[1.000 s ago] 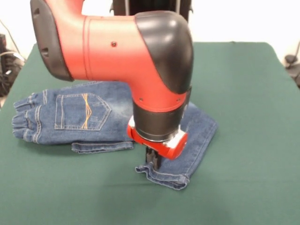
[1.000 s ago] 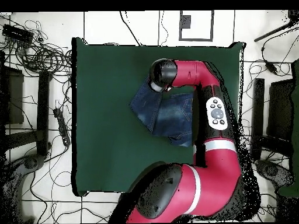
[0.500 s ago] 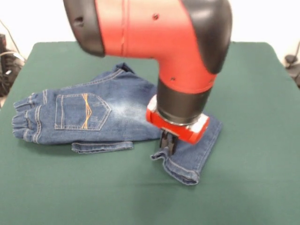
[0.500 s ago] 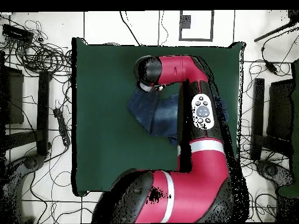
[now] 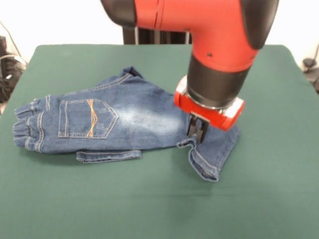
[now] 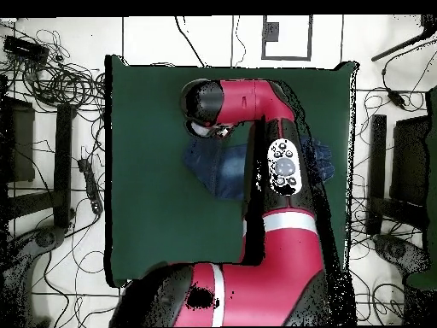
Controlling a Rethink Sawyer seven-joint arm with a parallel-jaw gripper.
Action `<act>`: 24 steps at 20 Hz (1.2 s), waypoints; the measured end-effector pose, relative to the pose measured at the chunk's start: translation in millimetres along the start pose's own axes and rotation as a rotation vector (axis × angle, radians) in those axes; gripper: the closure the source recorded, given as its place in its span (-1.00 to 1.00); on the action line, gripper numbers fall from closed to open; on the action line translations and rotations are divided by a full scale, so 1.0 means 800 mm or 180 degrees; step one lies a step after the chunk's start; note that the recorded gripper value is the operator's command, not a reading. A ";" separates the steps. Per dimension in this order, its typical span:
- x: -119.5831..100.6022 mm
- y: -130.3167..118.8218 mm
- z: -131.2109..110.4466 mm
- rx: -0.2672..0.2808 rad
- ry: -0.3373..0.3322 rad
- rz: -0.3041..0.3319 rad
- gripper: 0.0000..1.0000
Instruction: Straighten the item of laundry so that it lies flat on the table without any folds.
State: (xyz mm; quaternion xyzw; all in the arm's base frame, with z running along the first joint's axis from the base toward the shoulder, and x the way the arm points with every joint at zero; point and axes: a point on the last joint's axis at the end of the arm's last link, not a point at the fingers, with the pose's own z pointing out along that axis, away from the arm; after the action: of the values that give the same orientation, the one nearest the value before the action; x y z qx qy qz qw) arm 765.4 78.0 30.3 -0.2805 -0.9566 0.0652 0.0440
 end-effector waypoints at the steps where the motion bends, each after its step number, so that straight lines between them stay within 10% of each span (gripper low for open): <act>1: 0.004 0.000 -0.003 0.0007 0.0018 0.0008 1.00; 24: 0.075 0.030 -0.055 0.0059 0.0571 0.0916 1.00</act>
State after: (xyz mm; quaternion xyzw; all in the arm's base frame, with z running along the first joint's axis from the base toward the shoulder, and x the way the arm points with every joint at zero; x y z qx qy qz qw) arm 733.1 135.4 72.8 -0.4188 -0.8982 0.0543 0.1221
